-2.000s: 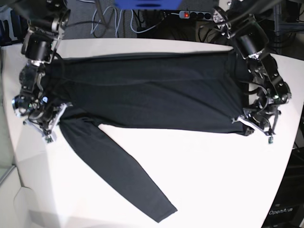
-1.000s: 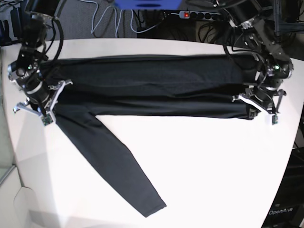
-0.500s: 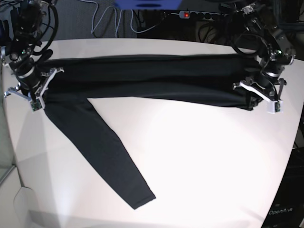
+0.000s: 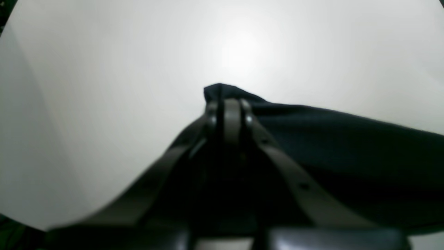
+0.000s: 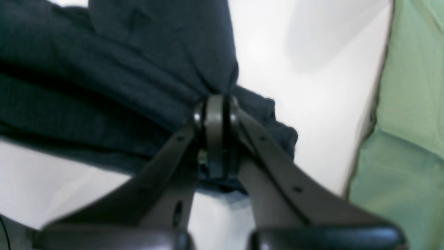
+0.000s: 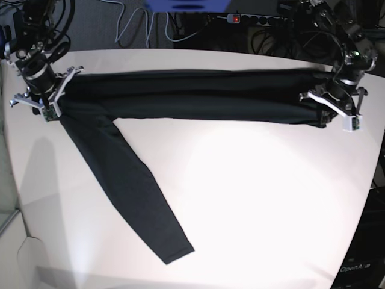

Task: Fold the T-shirt properly
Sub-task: 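Lift and fold the shirt body over with both grippers into a strip, then lower the folded strip with both grippers and release it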

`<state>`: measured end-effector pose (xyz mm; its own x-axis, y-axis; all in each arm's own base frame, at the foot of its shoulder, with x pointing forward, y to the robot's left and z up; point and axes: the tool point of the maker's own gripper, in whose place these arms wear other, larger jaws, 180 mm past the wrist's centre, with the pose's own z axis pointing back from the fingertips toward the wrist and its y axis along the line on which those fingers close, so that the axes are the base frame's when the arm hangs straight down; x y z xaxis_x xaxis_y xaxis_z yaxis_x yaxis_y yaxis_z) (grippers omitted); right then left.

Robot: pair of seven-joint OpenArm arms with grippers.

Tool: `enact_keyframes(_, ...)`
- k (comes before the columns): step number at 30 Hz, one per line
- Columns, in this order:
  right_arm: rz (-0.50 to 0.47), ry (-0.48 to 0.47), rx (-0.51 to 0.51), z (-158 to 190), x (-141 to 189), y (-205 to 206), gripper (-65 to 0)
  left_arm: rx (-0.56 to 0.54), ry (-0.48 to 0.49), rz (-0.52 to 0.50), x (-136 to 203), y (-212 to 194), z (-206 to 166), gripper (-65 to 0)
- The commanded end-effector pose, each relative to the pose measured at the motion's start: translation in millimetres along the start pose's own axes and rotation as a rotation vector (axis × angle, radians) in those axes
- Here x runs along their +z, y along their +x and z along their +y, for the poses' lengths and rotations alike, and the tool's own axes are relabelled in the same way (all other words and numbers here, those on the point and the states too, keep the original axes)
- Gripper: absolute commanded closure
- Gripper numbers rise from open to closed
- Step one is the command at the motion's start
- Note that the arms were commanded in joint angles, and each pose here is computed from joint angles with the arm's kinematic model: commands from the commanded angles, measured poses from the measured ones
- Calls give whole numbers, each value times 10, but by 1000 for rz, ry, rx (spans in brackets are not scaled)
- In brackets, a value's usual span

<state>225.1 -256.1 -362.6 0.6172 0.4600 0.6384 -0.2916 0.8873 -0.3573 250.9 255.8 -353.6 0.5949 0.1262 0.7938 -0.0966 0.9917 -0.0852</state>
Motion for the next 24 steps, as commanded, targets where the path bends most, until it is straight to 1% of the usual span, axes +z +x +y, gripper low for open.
enact_keyframes(1,-26,-36,5,-132,47,62,0,-26,2,-50,31,152,39,0)
enact_keyframes(10,-19,-42,-1,-155,49,29,0,0,3,46,-89,-157,206,0)
enact_keyframes(17,-4,-32,0,-116,66,-33,0,0,3,57,-81,-202,214,0)
enact_keyframes(22,14,-20,2,-69,91,-110,0,-4,8,82,-22,-308,225,0)
enact_keyframes(24,1,-17,2,-58,98,-99,0,0,7,92,-28,-347,234,0)
